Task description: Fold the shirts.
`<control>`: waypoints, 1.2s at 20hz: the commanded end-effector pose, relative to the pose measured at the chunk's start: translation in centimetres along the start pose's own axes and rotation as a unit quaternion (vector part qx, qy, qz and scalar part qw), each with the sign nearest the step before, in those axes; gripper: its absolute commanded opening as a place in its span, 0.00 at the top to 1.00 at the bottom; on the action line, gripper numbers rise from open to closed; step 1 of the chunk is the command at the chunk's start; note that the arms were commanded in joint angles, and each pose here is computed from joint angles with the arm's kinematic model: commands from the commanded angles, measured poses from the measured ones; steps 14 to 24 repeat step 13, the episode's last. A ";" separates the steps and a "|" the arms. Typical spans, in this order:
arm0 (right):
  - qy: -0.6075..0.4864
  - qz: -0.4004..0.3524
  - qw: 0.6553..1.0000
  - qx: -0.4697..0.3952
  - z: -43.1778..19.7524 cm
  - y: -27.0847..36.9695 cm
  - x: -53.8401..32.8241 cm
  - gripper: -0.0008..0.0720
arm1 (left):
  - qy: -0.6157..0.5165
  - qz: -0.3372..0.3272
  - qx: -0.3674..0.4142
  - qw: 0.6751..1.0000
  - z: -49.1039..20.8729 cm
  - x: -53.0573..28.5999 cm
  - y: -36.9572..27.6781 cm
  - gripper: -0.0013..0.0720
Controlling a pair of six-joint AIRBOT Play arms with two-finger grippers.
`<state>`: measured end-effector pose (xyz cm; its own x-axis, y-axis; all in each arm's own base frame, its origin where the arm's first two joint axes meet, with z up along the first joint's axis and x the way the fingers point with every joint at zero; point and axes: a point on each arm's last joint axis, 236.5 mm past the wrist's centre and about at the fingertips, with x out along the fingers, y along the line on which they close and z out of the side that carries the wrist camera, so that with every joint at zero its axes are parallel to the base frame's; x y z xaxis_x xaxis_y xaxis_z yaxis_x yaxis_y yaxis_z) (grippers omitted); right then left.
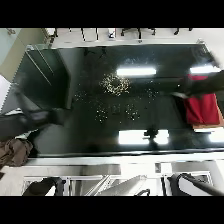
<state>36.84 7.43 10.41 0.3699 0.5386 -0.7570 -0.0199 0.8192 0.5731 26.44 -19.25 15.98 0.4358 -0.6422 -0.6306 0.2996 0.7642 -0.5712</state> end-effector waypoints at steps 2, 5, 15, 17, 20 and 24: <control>0.021 0.010 0.997 -0.079 -10.0 3.2 5.3 0.96 | 0.090 -0.035 0.016 0.995 -6.8 6.4 -2.1 0.96; 0.022 0.021 0.996 -0.080 -12.0 3.6 5.7 0.96 | 0.118 -0.036 0.022 0.992 -8.6 8.1 -2.4 0.96; 0.077 0.063 0.994 -0.053 -14.6 5.5 5.3 0.96 | 0.112 -0.035 0.020 0.993 -8.2 8.9 -2.3 0.96; 0.077 0.063 0.994 -0.053 -14.6 5.5 5.3 0.96 | 0.112 -0.035 0.020 0.993 -8.2 8.9 -2.3 0.96; 0.077 0.063 0.994 -0.053 -14.6 5.5 5.3 0.96 | 0.112 -0.035 0.020 0.993 -8.2 8.9 -2.3 0.96; 0.077 0.063 0.994 -0.053 -14.6 5.5 5.3 0.96 | 0.112 -0.035 0.020 0.993 -8.2 8.9 -2.3 0.96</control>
